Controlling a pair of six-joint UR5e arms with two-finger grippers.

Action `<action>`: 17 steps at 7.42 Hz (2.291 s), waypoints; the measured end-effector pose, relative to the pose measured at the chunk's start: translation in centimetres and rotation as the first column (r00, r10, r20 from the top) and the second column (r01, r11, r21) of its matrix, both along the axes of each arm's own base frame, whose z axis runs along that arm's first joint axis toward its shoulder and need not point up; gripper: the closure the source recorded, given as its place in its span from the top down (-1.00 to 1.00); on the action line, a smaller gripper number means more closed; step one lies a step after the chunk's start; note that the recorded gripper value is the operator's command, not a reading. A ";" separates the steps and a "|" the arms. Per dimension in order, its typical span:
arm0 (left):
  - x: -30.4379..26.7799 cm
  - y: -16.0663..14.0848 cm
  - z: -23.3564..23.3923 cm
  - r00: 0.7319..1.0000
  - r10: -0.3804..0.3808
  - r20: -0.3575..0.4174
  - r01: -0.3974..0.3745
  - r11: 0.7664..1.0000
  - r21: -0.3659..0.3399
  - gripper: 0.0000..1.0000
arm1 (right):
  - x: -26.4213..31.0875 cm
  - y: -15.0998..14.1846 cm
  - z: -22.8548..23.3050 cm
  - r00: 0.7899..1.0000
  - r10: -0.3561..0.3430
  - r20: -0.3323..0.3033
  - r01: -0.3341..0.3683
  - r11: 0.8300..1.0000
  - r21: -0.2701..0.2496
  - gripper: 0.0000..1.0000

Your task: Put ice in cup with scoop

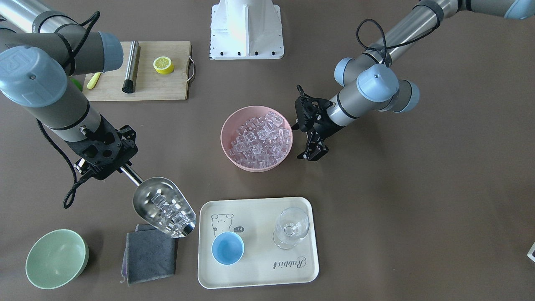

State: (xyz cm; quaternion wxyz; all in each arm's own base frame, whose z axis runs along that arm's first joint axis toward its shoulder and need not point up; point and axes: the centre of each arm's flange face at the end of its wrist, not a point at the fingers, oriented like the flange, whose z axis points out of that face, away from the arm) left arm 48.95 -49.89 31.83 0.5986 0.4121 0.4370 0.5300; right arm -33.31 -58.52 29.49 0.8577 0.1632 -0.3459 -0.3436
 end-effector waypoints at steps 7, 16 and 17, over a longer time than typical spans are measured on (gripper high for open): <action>-8.4 1.6 -4.1 0.991 0.071 0.114 -0.056 0.989 -0.134 0.98 | -3.7 -5.7 -6.6 0.969 -0.168 -0.181 0.163 0.986 -0.041 -1.00; -25.2 -2.0 4.8 0.942 -0.060 0.330 0.236 0.816 -0.527 0.98 | -6.0 -9.1 -10.5 0.907 -0.269 -0.324 0.260 0.963 -0.070 -1.00; -30.0 -2.9 6.9 0.926 -0.134 0.353 0.331 0.741 -0.585 0.98 | -6.1 -9.2 -10.8 0.899 -0.279 -0.338 0.270 0.960 -0.073 -1.00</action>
